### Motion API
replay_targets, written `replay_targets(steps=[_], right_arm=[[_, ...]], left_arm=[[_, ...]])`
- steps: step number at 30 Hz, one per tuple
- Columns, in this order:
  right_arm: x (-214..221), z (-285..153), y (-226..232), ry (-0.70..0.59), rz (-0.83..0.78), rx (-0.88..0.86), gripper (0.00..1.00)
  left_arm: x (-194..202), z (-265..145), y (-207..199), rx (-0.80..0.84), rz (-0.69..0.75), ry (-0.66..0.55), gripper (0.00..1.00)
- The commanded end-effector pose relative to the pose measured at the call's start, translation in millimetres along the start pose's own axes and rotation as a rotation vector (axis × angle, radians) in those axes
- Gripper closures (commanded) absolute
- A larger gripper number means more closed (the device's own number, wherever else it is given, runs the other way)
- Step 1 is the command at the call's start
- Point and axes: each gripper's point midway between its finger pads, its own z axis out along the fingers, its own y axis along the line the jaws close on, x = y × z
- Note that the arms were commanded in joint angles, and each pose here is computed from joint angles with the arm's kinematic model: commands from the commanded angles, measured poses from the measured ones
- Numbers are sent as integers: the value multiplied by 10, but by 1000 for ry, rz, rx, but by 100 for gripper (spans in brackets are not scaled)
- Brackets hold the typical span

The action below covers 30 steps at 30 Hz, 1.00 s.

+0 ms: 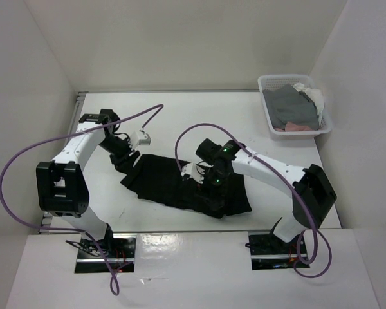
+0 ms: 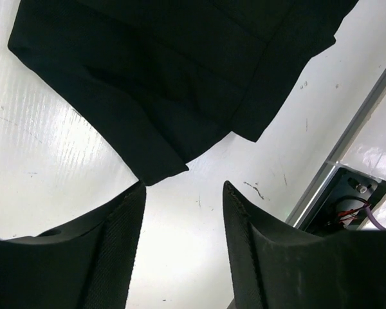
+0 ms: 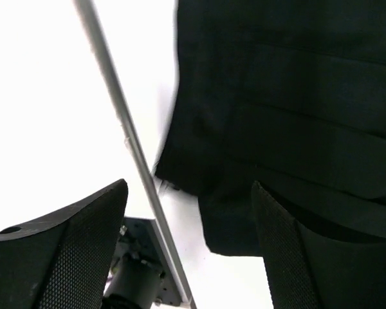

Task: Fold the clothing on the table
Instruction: Fold the skirt

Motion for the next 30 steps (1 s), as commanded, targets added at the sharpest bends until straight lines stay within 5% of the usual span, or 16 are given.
replay_targets(steps=[1, 6, 11, 18, 30], right_arm=[[-75, -93, 143, -13, -53, -59, 17], [-219, -297, 182, -86, -75, -33, 15], [-352, -442, -277, -162, 27, 208, 15], [-325, -328, -705, -140, 151, 315, 12], [-213, -2, -1059, -59, 280, 318, 11]], left_arm=[[-106, -79, -35, -14, 31, -40, 41], [-361, -164, -4, -6, 24, -129, 33], [-502, -166, 58, -8, -35, -179, 23], [-317, 236, 171, 69, -198, -105, 0], [-127, 645, 374, -74, -343, 43, 0]])
